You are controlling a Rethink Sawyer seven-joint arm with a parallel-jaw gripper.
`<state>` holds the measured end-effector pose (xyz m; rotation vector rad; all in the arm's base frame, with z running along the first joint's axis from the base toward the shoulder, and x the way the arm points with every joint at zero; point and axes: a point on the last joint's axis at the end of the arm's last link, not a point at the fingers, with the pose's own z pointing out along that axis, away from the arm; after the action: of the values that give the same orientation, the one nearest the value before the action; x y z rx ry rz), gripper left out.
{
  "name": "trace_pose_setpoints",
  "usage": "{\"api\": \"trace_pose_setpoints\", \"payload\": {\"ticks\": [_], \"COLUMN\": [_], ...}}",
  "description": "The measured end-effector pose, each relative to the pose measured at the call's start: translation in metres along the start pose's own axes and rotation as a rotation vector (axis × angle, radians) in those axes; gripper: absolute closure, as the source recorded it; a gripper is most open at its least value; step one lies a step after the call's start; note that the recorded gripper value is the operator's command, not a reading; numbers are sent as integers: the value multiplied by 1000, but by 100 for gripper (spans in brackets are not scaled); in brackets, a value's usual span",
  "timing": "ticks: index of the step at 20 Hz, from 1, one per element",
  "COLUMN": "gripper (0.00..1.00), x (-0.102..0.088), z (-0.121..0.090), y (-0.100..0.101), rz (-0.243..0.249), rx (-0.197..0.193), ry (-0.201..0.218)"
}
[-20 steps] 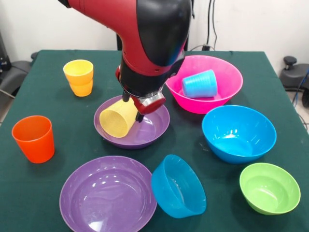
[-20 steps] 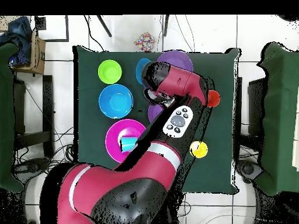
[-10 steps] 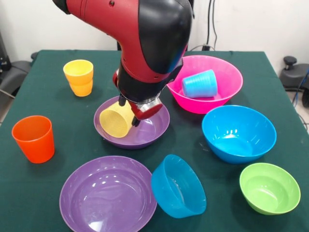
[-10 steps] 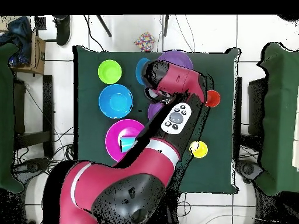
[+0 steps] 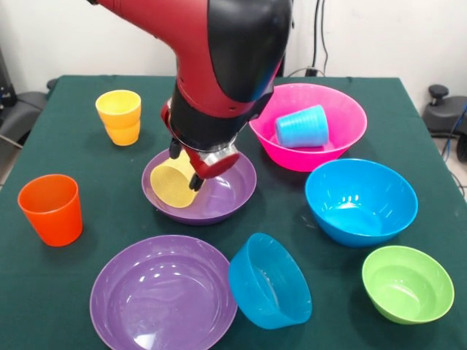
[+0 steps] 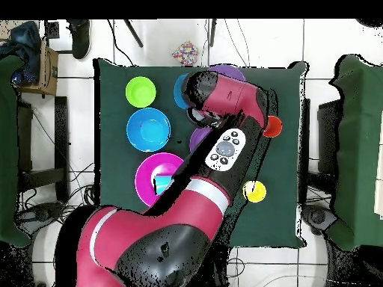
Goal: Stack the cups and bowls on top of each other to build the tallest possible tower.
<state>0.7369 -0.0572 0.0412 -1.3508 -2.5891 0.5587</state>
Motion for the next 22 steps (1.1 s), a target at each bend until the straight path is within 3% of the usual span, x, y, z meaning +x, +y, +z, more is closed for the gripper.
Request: {"api": "trace_pose_setpoints", "payload": {"ticks": [6,10,12,14,16,18,19,22], "gripper": [0,0,0,0,0,0,0,0], "x": [-6,-5,-5,-6,-8,-9,-9,-9], "z": [-28,-49,-64,-71,-83,-87,-91,-93], "y": [-5,-10,-13,-15,-19,-21,-24,-27], "rz": [72,180,271,325,430,471,531,563], "rx": [7,2,-9,-17,-36,-42,-49,-51], "ry": [32,88,119,129,144,152,167,175]}}
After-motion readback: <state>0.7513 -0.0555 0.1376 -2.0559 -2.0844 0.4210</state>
